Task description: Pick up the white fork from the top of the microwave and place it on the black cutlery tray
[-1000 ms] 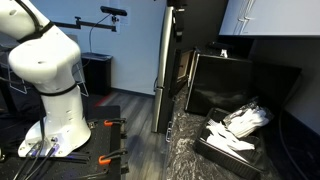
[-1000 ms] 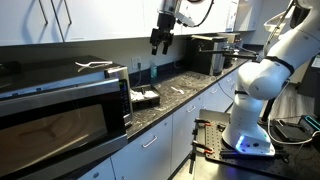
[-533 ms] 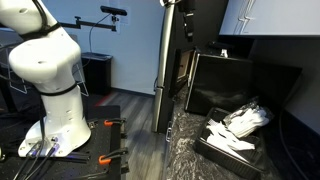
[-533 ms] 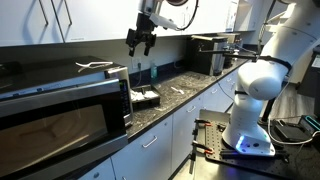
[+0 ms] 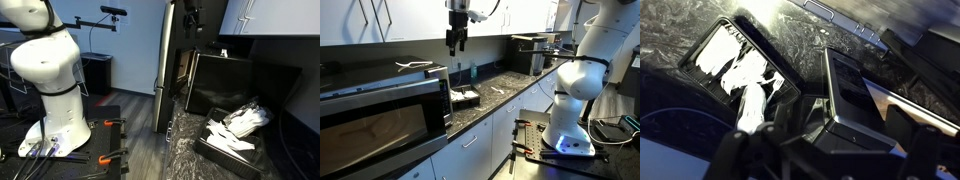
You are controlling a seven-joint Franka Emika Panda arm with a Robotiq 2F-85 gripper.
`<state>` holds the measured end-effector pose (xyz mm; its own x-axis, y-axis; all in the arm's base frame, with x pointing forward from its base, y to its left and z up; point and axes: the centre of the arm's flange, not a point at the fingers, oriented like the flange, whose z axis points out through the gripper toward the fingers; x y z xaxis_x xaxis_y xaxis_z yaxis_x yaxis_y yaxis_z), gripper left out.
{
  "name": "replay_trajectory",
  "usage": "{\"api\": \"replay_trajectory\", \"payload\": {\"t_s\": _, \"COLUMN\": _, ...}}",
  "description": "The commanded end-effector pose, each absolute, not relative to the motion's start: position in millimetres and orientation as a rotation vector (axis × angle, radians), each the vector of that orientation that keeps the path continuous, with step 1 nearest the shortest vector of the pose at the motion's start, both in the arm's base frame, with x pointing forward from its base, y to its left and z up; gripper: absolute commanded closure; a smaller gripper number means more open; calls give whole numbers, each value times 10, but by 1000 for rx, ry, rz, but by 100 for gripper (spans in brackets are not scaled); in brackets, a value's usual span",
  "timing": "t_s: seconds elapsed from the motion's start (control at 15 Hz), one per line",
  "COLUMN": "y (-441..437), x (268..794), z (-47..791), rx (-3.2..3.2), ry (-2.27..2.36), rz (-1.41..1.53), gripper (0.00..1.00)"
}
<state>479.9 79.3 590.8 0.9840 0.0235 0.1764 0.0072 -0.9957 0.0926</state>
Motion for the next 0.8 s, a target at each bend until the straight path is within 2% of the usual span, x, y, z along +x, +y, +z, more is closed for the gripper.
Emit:
{"api": "replay_trajectory", "payload": {"t_s": 0.0, "y": 782, "x": 4874, "z": 6126, "rx": 2955, "ry": 303, "rz": 224, "gripper": 0}}
{"api": "replay_trajectory", "payload": {"t_s": 0.47, "y": 782, "x": 4821, "z": 6133, "rx": 2943, "ry": 273, "rz": 278, "gripper": 0}}
{"api": "replay_trajectory", "payload": {"t_s": 0.73, "y": 693, "x": 5005, "z": 6058, "rx": 2830, "ry": 551, "rz": 319, "gripper": 0}}
